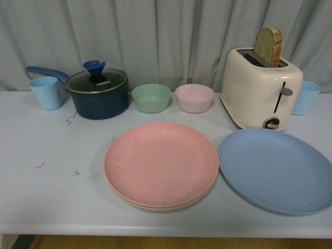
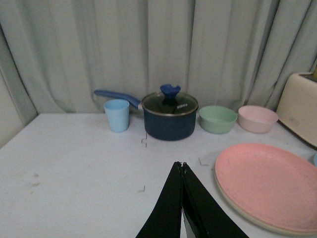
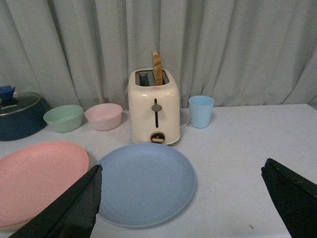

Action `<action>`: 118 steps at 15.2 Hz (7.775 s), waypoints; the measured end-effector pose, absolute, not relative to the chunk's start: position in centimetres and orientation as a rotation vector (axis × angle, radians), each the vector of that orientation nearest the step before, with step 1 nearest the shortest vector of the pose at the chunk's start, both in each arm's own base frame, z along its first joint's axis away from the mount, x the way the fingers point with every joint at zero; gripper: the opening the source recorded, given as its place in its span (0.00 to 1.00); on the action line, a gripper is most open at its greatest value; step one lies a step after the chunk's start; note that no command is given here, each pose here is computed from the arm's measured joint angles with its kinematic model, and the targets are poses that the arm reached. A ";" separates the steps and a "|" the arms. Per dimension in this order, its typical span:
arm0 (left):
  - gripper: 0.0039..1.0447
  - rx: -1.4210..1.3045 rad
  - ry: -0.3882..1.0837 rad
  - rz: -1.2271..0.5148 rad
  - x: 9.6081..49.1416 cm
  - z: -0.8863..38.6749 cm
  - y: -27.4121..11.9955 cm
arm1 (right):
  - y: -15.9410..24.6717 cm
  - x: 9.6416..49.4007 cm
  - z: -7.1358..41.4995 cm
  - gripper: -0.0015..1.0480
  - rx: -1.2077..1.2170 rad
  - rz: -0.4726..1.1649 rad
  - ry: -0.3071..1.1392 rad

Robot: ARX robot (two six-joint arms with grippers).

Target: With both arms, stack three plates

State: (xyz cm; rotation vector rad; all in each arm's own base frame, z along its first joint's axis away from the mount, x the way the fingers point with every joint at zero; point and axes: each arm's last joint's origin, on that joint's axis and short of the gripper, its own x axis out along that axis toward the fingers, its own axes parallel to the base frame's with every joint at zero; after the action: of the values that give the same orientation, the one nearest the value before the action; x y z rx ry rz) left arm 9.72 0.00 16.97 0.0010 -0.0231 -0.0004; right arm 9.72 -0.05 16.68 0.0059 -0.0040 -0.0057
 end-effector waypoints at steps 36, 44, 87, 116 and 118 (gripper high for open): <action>0.94 0.001 -0.001 0.000 9.7 16.7 0.0 | -2.9 39.5 4.5 0.31 0.053 -0.156 0.818; 0.94 0.001 -0.001 0.000 9.7 16.7 0.0 | -4.8 35.1 8.8 0.03 0.158 -0.143 0.750; 0.94 0.001 -0.001 0.001 9.7 16.7 0.0 | 0.4 16.4 16.3 0.02 0.006 0.008 0.012; 0.94 0.001 -0.001 0.001 9.7 16.7 0.0 | 0.0 11.0 17.0 0.02 0.006 -0.003 -0.014; 0.94 0.001 -0.001 0.001 9.7 16.7 0.0 | 0.0 10.8 17.0 0.02 0.006 -0.003 -0.012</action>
State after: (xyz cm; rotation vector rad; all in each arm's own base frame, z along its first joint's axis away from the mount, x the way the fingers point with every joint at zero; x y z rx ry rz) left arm 9.75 0.01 16.65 0.0006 -0.0006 0.0011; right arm 10.80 -0.01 16.99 0.0063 -0.0124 -0.0034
